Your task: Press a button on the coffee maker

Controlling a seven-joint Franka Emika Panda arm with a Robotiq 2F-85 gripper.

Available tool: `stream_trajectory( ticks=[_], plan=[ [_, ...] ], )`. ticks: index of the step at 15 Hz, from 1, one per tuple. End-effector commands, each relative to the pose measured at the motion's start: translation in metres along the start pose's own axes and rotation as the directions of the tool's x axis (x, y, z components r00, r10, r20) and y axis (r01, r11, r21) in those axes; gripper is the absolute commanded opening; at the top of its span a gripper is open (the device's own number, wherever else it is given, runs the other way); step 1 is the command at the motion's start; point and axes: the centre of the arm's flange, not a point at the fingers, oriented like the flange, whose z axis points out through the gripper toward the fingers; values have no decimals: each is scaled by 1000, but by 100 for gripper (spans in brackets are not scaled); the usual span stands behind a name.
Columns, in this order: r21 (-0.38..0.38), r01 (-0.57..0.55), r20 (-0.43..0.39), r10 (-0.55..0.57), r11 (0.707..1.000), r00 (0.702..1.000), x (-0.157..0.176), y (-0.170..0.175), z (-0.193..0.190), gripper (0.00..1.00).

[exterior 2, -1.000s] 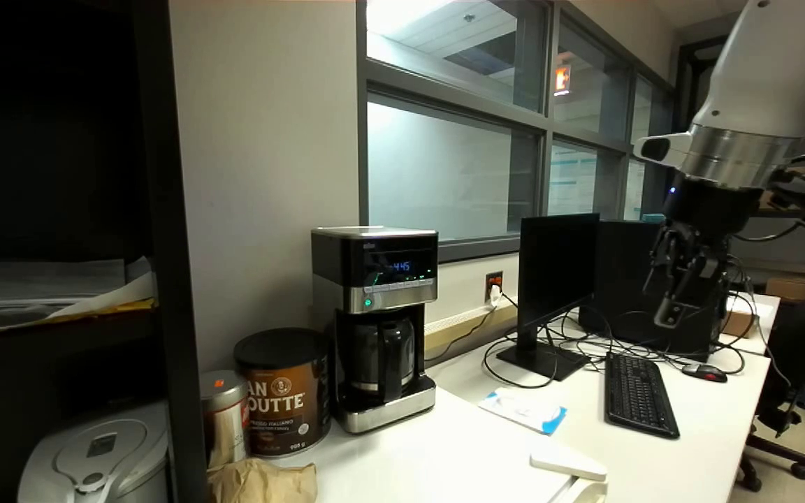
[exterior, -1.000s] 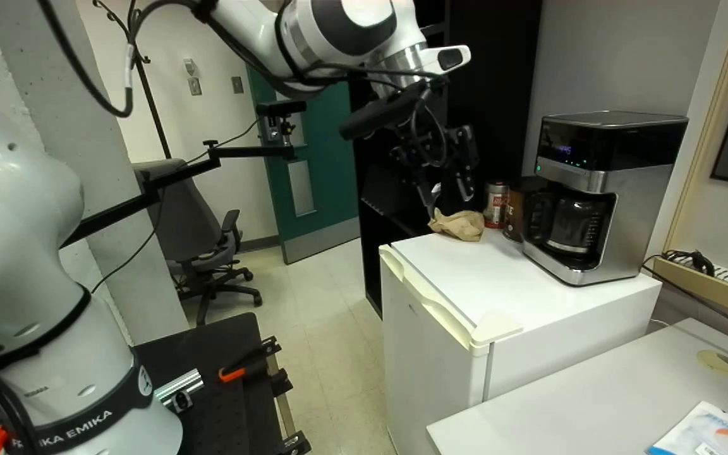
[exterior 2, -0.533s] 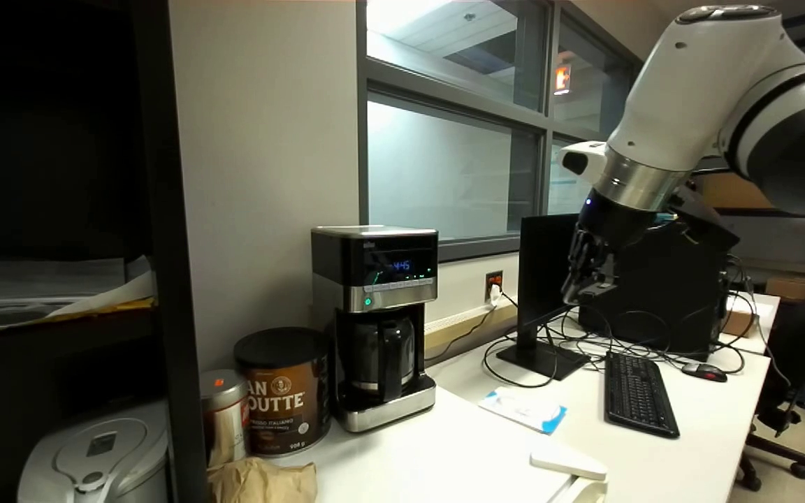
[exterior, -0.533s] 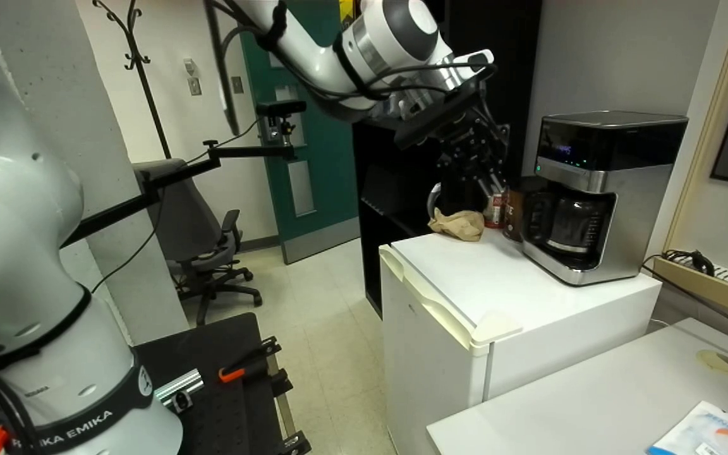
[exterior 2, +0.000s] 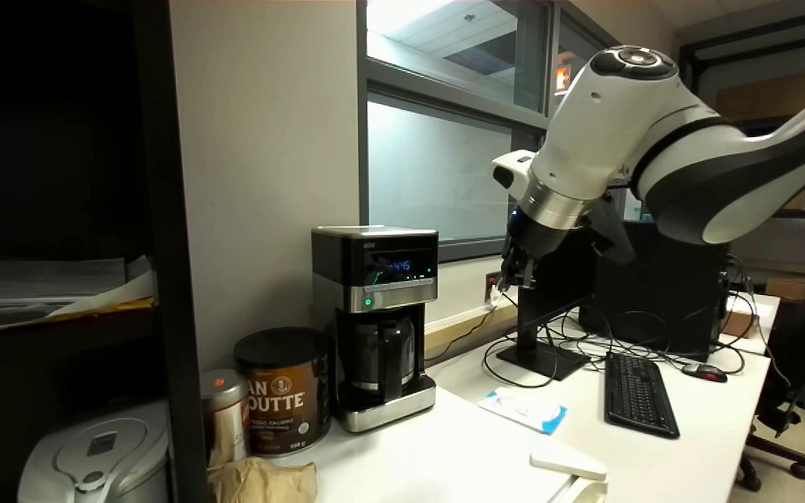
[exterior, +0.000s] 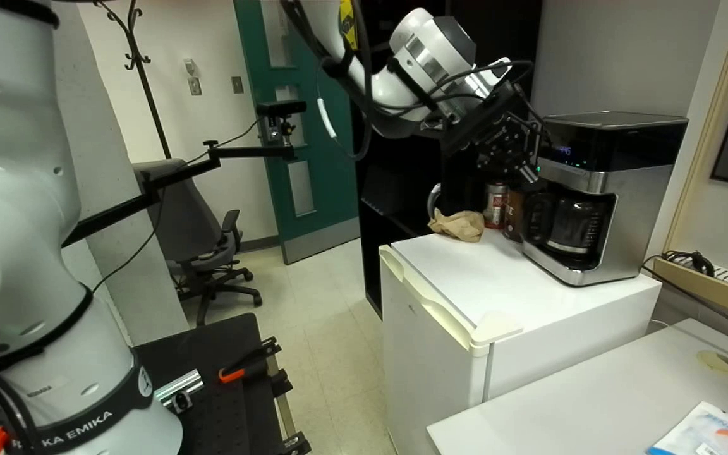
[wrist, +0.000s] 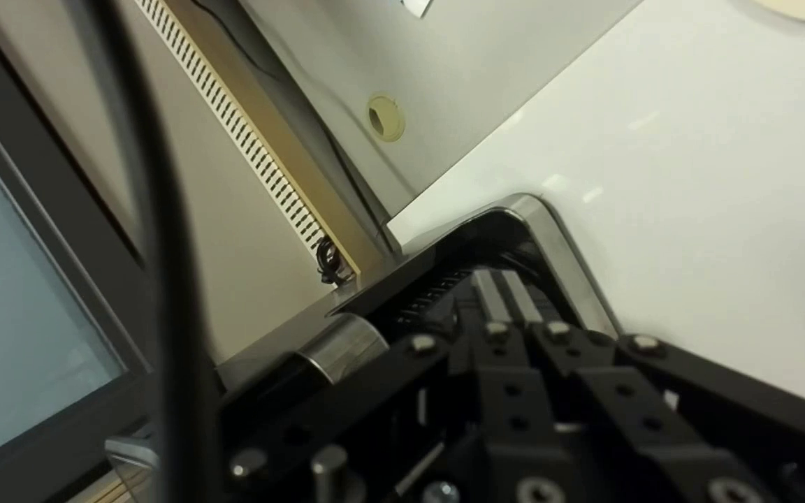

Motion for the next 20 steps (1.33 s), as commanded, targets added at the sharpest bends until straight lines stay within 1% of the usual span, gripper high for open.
stream_trajectory(
  ticks=[1,5,9,20],
  plan=[
    [-59,-14,-45,11,998,999,38,14,35,0],
    [-92,-32,-66,26,995,997,48,33,55,0],
    [-108,-55,-96,44,993,994,57,47,67,0],
    [-90,-61,-111,50,994,993,75,38,89,0]
  ],
)
